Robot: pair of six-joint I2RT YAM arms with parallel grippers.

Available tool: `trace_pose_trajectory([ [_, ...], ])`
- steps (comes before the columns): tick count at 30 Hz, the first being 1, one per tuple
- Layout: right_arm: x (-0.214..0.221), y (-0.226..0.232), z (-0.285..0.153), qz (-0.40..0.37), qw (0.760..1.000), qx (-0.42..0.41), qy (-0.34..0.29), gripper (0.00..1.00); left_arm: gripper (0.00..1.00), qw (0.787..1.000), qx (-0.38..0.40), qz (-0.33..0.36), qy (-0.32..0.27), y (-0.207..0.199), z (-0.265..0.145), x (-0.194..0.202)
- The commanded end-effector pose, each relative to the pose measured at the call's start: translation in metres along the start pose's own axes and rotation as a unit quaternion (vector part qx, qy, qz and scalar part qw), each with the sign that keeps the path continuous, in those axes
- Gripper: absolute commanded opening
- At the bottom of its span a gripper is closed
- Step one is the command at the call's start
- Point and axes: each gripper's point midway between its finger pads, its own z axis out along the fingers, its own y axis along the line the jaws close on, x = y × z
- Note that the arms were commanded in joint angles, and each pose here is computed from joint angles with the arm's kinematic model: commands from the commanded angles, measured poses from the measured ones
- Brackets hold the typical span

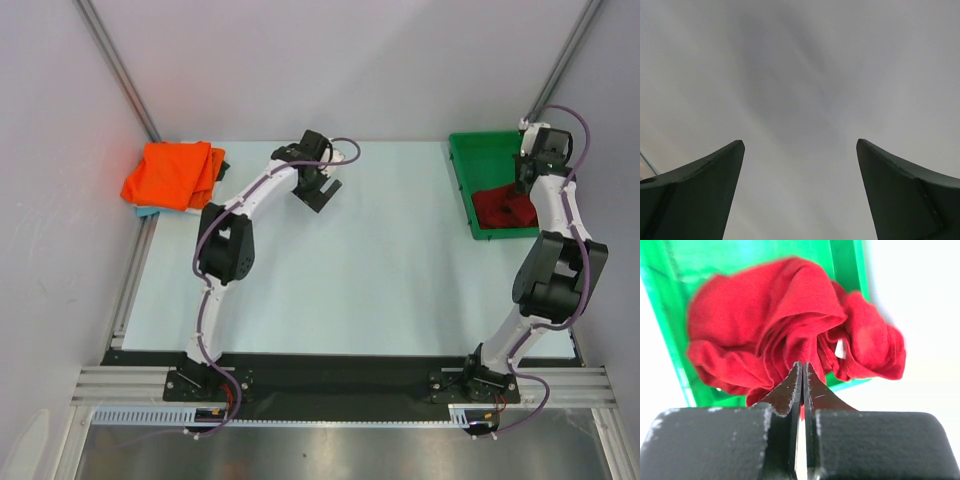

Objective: Fold and stack the t-shirts
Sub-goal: Grab the tshirt from the pile

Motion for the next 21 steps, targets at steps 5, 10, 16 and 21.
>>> trace_pose_trajectory([
  [5, -0.146, 0.010, -0.091, -0.039, 0.979, -0.018, -0.199, 0.00, 1.00, 0.998, -0.004, -0.038, -0.052, 0.032, -0.022, -0.022],
  [10, -0.206, 0.031, -0.128, -0.054, 0.961, -0.029, -0.269, 0.00, 1.00, 0.997, -0.001, -0.047, -0.059, 0.031, -0.024, -0.028],
  [16, -0.270, 0.084, -0.201, -0.102, 0.917, -0.060, -0.381, 0.00, 1.00, 0.997, -0.017, -0.043, -0.069, 0.040, -0.027, -0.035],
  [21, -0.319, 0.126, -0.282, -0.153, 0.849, -0.079, -0.499, 0.00, 1.00, 0.995, -0.027, -0.049, -0.083, 0.049, -0.034, -0.041],
])
